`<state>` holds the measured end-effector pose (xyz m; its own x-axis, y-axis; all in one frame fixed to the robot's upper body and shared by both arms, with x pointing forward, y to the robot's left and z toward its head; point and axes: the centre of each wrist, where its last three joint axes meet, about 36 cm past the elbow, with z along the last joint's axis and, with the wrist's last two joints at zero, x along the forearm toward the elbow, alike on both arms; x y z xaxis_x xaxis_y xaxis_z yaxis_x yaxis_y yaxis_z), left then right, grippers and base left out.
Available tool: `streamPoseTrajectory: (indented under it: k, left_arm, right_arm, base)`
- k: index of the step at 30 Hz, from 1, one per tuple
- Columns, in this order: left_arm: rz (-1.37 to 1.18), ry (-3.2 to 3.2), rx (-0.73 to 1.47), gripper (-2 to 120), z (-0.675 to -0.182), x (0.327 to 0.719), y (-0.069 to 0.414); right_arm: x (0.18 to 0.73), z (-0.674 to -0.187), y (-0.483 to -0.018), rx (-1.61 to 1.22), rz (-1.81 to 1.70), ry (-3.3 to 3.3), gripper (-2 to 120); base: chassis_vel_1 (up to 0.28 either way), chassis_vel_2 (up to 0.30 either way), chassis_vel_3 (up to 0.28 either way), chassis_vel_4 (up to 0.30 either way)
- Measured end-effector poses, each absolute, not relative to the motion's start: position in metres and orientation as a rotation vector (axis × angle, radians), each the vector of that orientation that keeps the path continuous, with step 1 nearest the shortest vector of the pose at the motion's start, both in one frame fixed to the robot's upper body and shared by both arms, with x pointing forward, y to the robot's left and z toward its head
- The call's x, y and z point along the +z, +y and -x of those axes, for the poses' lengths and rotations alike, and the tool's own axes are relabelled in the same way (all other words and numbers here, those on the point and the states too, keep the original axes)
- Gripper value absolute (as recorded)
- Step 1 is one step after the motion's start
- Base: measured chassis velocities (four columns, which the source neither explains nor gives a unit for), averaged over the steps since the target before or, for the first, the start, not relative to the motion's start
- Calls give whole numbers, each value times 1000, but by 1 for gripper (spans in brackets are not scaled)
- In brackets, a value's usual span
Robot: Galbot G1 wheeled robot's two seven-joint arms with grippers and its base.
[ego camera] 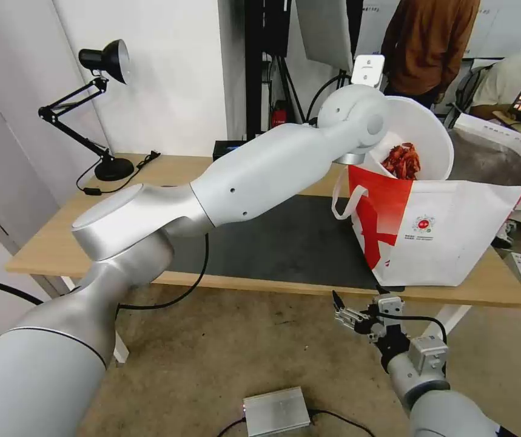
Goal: Pick up the trash from the table and place it into the takeout bag.
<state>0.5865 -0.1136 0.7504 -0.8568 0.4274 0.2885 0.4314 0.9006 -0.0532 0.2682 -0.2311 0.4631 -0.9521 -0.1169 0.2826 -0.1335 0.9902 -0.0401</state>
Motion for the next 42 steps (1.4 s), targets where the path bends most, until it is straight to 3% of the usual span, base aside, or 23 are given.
streamPoseTrajectory:
  k: [19,23,25,28,36,42]
  left_arm:
    - [666,-2783,-39,69,-579,759,-116]
    - [665,-2784,-41,76,-580,760,-116]
    - [663,-2787,-42,91,-579,761,-116]
    - [663,-2787,-43,98,-579,761,-116]
    - [668,-2786,-38,100,-573,760,-113]
    - [615,-2790,-27,100,-568,741,-64]
  right_arm:
    - [463,-268,-231,85,-183,-2851,100]
    - [463,-268,-231,85,-183,-2851,100]
    - [463,-268,-231,85,-183,-2851,100]
    - [463,-268,-231,85,-183,-2851,100]
    - [463,-268,-231,85,-183,-2851,100]
    - [463,-268,-231,85,-183,-2851,100]
  base:
    - [0,0,0,0]
    - [0,0,0,0]
    - [0,0,0,0]
    - [0,0,0,0]
    - [0,0,0,0]
    - [0,0,0,0]
